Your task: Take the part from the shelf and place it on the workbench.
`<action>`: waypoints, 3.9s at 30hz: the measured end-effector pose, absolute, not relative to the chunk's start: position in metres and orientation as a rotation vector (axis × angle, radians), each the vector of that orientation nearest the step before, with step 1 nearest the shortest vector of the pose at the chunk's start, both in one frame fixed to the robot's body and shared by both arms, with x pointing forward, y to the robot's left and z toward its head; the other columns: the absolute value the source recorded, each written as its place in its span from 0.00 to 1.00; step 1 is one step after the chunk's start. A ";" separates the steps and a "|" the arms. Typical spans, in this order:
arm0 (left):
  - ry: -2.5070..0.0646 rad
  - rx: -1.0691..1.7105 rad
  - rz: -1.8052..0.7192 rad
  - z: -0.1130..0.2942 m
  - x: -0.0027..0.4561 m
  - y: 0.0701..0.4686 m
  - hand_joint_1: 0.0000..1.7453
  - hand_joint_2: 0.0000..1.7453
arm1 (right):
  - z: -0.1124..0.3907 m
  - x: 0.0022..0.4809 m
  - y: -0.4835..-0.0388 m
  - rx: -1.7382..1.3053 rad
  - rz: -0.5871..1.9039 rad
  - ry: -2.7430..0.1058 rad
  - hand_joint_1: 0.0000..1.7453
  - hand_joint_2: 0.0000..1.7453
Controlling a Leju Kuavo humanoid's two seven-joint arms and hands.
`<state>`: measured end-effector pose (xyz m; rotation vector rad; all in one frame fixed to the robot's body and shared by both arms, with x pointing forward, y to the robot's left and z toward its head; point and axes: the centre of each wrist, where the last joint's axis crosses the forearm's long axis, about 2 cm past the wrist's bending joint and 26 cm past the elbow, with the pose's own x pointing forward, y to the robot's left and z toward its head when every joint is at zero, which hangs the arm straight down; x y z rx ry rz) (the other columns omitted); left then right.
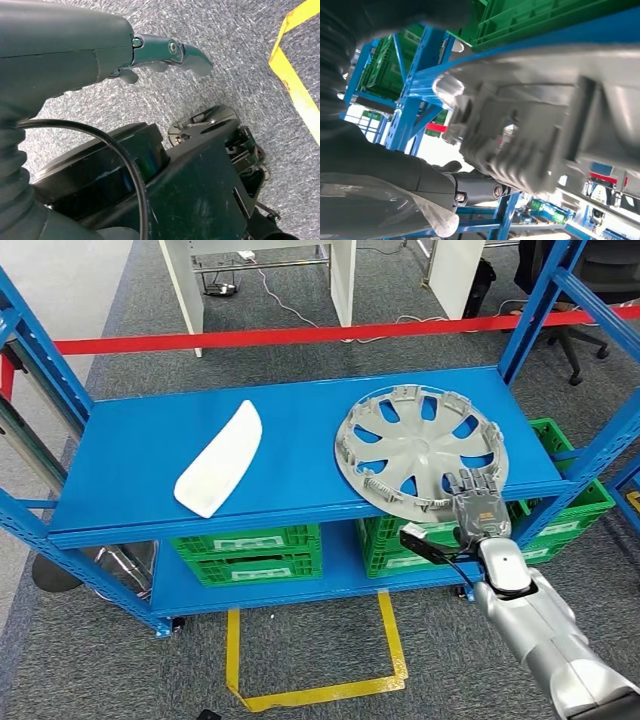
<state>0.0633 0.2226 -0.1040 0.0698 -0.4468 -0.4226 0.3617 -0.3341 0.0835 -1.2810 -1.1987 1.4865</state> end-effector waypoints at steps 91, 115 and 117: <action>-0.621 0.127 0.109 -0.108 0.042 0.235 0.00 1.00 | 0.124 0.135 -0.213 -0.148 0.241 -2.297 1.00 1.00; -0.611 0.242 0.079 -0.110 0.040 0.253 0.00 1.00 | 0.108 0.129 -0.207 -0.221 0.221 -2.216 1.00 1.00; -0.616 0.239 0.069 -0.110 0.040 0.252 0.00 1.00 | 0.108 0.129 -0.207 -0.222 0.221 -2.216 1.00 1.00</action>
